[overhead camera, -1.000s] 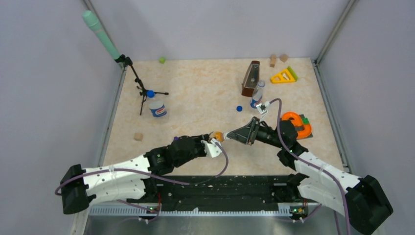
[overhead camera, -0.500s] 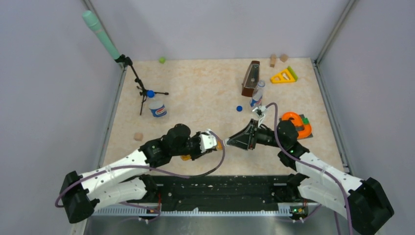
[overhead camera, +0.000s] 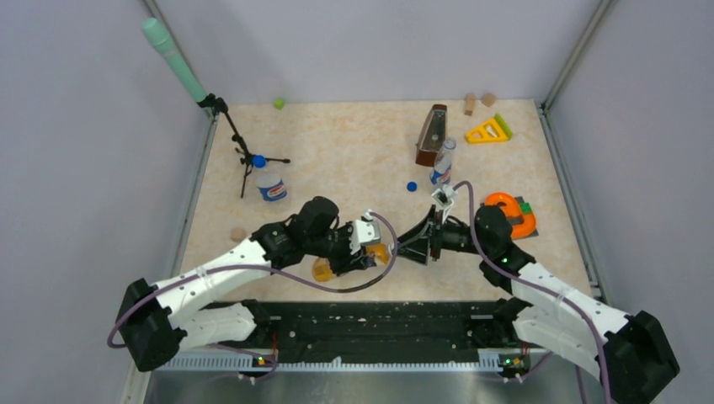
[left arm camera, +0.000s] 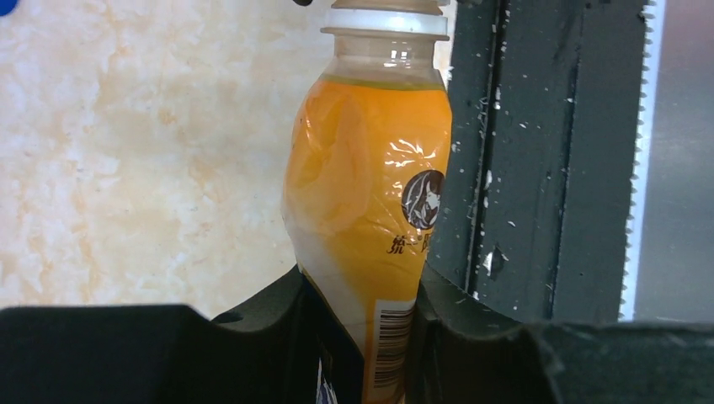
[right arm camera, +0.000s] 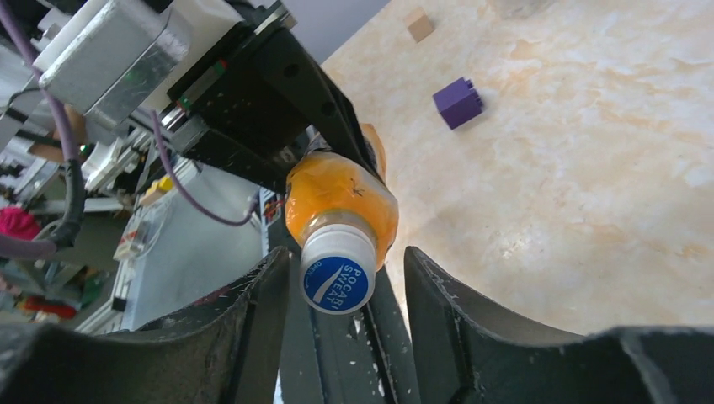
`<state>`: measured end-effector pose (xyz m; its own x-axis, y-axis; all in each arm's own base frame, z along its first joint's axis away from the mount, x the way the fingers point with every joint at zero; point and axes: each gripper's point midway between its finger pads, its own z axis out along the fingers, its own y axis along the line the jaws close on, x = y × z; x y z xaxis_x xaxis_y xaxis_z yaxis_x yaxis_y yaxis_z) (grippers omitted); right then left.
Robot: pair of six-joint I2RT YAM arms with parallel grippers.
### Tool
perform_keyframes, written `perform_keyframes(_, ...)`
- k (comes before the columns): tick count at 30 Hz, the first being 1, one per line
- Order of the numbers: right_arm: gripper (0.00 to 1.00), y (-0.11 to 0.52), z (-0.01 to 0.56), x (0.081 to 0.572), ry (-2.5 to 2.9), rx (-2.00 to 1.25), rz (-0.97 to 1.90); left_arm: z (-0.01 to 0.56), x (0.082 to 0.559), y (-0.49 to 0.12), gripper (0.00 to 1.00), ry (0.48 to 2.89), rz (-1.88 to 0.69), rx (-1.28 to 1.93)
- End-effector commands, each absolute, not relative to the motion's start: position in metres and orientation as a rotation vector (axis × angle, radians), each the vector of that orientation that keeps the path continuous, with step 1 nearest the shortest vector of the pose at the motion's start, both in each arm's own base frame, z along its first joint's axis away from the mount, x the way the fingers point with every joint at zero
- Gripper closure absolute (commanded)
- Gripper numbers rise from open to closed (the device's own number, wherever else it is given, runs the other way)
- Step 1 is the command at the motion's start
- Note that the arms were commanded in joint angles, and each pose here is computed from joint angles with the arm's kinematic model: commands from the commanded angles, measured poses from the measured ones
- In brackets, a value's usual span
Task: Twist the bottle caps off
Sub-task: Unscrew the bottle cap from the plastic bottle.
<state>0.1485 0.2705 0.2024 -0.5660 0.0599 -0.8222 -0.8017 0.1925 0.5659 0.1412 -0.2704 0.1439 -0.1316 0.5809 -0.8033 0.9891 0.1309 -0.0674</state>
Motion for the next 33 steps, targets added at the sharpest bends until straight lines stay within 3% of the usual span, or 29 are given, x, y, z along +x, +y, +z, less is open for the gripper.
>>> perform_keyframes(1,0.46,0.268,0.236,0.167,1.663,-0.572,1.403,0.167,0.168,-0.278,1.0,1.702,-0.733,1.425)
perform_keyframes(8,0.43,0.262,0.255,0.178,1.684,-0.397,1.401,0.164,0.191,-0.259,1.0,1.662,-0.514,1.336)
perform_keyframes(15,0.43,0.268,0.259,0.188,1.735,-0.217,1.506,0.183,0.193,-0.263,1.0,1.464,-0.365,1.3)
perform_keyframes(24,0.43,0.281,0.255,0.18,1.756,-0.257,1.631,0.19,0.203,-0.261,1.0,1.426,-0.19,1.27)
perform_keyframes(33,0.52,0.278,0.243,0.187,1.797,-0.24,1.556,0.193,0.205,-0.261,1.0,1.414,-0.174,1.272)
